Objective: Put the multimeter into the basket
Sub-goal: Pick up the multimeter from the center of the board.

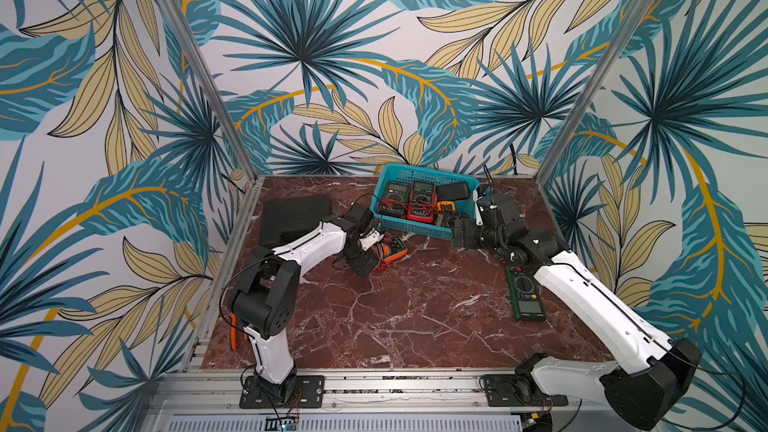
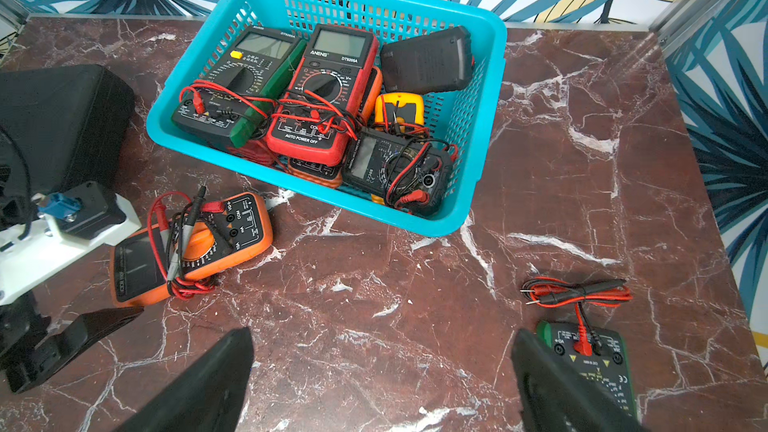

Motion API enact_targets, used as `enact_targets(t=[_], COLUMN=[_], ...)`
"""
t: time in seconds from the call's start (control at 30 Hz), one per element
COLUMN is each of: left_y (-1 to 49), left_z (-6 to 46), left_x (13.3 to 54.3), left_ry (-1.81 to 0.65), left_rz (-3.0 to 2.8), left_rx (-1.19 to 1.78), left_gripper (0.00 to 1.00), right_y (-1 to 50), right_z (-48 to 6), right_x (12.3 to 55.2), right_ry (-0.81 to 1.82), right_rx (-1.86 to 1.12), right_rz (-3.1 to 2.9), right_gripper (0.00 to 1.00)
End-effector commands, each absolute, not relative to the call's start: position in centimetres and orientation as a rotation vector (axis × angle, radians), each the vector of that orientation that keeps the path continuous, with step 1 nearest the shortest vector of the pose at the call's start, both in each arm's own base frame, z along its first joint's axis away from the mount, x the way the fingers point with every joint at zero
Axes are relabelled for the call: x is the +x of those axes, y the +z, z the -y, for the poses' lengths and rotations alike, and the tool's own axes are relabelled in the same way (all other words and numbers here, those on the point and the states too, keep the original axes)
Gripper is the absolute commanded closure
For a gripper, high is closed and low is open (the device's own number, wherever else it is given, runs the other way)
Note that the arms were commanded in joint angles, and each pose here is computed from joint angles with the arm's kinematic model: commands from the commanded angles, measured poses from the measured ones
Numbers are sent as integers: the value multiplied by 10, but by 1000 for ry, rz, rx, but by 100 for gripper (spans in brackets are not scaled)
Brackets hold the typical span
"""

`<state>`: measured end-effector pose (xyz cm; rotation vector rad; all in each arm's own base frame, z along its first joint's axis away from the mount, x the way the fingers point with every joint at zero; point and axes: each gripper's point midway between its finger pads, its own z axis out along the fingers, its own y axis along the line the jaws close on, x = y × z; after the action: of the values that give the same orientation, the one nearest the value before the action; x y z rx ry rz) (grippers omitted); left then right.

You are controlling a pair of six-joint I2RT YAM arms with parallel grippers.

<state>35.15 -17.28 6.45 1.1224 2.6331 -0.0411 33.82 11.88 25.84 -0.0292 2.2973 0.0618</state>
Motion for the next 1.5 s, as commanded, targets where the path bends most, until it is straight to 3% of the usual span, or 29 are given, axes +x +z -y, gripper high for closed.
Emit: enact_targets(t=[0.0,0.47,0.93,1.0,1.1,1.2,1.33,1.47], left_y=[79,61,25,23,32,45,66,92], left_z=[182,197,187,188,193,193,194,193], left_x=[359,358,360,358,353,345,336,328], left_ry=[-99,-268,-105,-121,-175,-201,-228,-256], left_rz=[-2549,-2603,-2704,-2709,-2689,-2665,-2638,-2613], left_rx=[1245,1379,1274,1239,1197,1160,1100,981], left_gripper=[0,0,2,9,28,56,70,93], right_y=[250,251,244,245,245,246,247,250], right_z=[-115,-110,-107,-105,-101,-98,-96,-94], right_x=[337,337,340,339,338,338,340,341], right_ry=[22,-12,-49,-60,-84,-101,-110,-111], right_rx=[-35,-26,-25,-21,-14,-8,15,50], right_rz=[-2313,-2309,-2319,-2315,-2308,-2302,-2296,-2286], right_gripper=[1,1,1,1,0,0,1,1])
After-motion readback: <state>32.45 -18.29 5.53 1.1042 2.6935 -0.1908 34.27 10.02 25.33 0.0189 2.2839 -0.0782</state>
